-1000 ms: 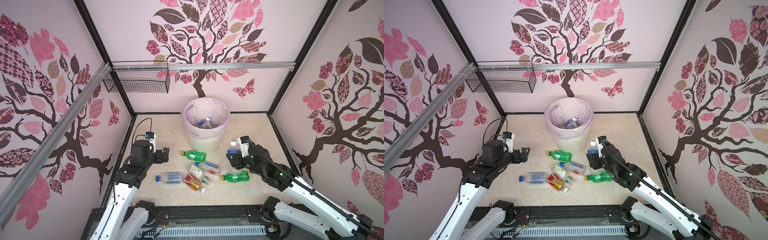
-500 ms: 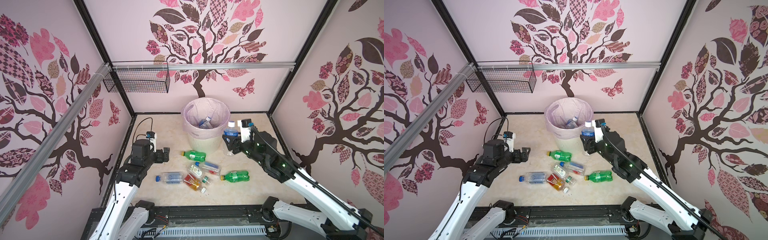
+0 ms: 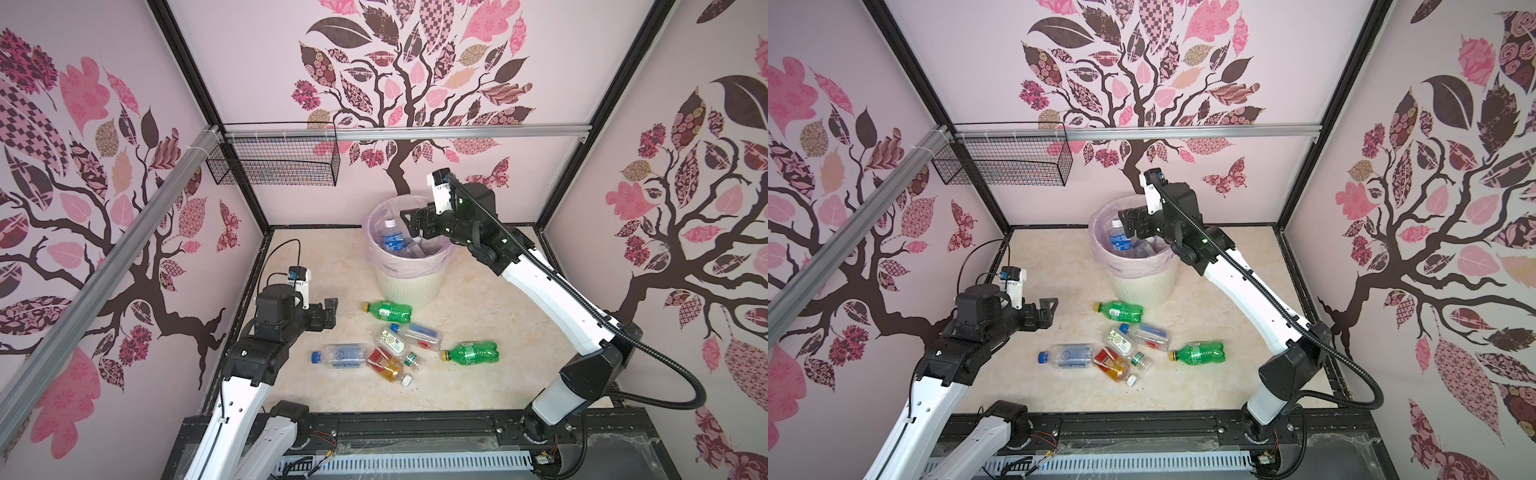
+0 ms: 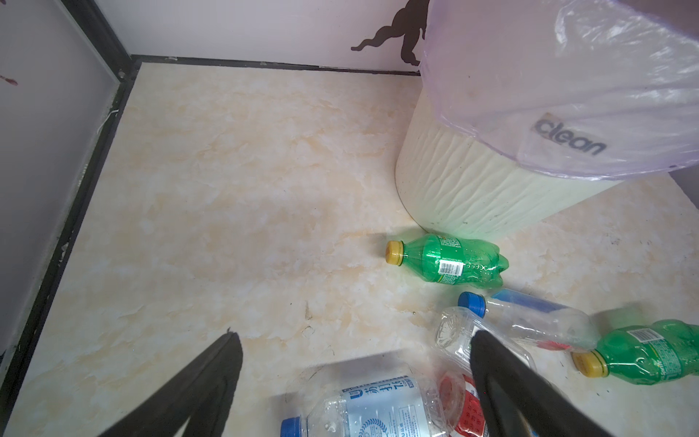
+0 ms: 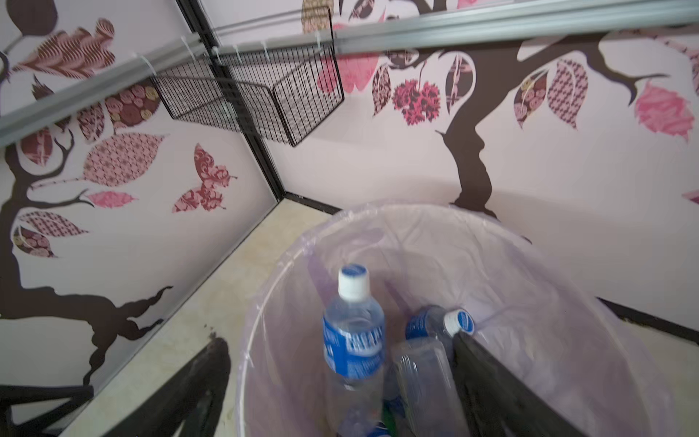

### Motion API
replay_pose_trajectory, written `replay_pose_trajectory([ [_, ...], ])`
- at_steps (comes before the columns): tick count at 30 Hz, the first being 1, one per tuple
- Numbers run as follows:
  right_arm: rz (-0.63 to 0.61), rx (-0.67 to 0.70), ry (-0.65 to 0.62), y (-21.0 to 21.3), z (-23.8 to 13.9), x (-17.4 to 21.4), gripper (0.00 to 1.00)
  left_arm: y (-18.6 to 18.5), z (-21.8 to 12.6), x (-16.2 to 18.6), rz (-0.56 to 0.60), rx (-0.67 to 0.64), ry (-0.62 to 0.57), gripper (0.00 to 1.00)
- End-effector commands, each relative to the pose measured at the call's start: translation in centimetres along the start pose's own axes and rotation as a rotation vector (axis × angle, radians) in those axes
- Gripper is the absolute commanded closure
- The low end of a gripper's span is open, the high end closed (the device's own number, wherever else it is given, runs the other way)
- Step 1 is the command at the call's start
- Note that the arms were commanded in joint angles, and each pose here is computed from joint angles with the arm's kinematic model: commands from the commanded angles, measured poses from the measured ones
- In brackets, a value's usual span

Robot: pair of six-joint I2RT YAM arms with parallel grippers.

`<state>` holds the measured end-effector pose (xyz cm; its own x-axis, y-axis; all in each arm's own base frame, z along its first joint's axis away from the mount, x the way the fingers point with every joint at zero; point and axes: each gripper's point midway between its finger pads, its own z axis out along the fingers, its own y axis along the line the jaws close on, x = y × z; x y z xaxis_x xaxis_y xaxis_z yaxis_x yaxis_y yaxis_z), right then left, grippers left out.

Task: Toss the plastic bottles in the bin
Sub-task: 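Open the right gripper to drop the Pocari Sweat bottle into the bin, then move the right gripper down to the green Sprite bottle in the pile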

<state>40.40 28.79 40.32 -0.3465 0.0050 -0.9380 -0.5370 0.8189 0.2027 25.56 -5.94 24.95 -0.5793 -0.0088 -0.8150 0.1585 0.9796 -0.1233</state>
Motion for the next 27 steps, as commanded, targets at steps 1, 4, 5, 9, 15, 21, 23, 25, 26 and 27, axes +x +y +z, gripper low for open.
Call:
replay_pose_trajectory([
  [1, -0.012, 0.014, -0.081, 0.2, -5.3, -2.5, 0.06, -0.4, -0.7, -1.7, 0.025, 0.017, -0.031, 0.02],
  [4, 0.018, 0.022, -0.049, 0.1, -7.8, -1.7, 0.07, -0.5, -0.4, -2.0, 0.030, 0.020, -0.030, 0.02],
  [5, 0.033, 0.037, -0.031, -0.2, -8.4, -0.9, 0.07, -0.6, -0.3, -2.1, 0.031, 0.022, -0.030, 0.02],
  [9, 0.120, 0.140, 0.066, -2.5, -10.9, 4.0, 0.08, -0.4, -0.2, -1.9, 0.028, 0.016, -0.028, 0.02],
  [15, 0.216, 0.288, 0.235, -5.5, -14.9, 12.0, 0.09, -0.4, 0.0, -1.6, 0.013, 0.013, -0.023, 0.02],
  [21, 0.285, 0.336, 0.471, -6.3, -16.7, 20.4, 0.09, -0.7, 0.8, -1.0, -0.039, 0.041, -0.031, 0.03],
  [23, 0.324, 0.321, 0.538, -5.9, -17.2, 22.8, 0.09, -0.7, 1.0, -0.7, -0.047, 0.044, -0.025, 0.03],
  [25, 0.342, 0.273, 0.618, -5.1, -17.6, 25.1, 0.09, -0.6, 1.0, -0.6, -0.045, 0.038, -0.021, 0.03],
  [26, 0.347, 0.270, 0.655, -5.0, -17.9, 26.0, 0.09, -0.6, 1.0, -0.5, -0.043, 0.035, -0.020, 0.03],
  [27, 0.353, 0.272, 0.696, -4.9, -18.2, 27.0, 0.10, -0.5, 0.9, -0.6, -0.040, 0.032, -0.021, 0.03],
])
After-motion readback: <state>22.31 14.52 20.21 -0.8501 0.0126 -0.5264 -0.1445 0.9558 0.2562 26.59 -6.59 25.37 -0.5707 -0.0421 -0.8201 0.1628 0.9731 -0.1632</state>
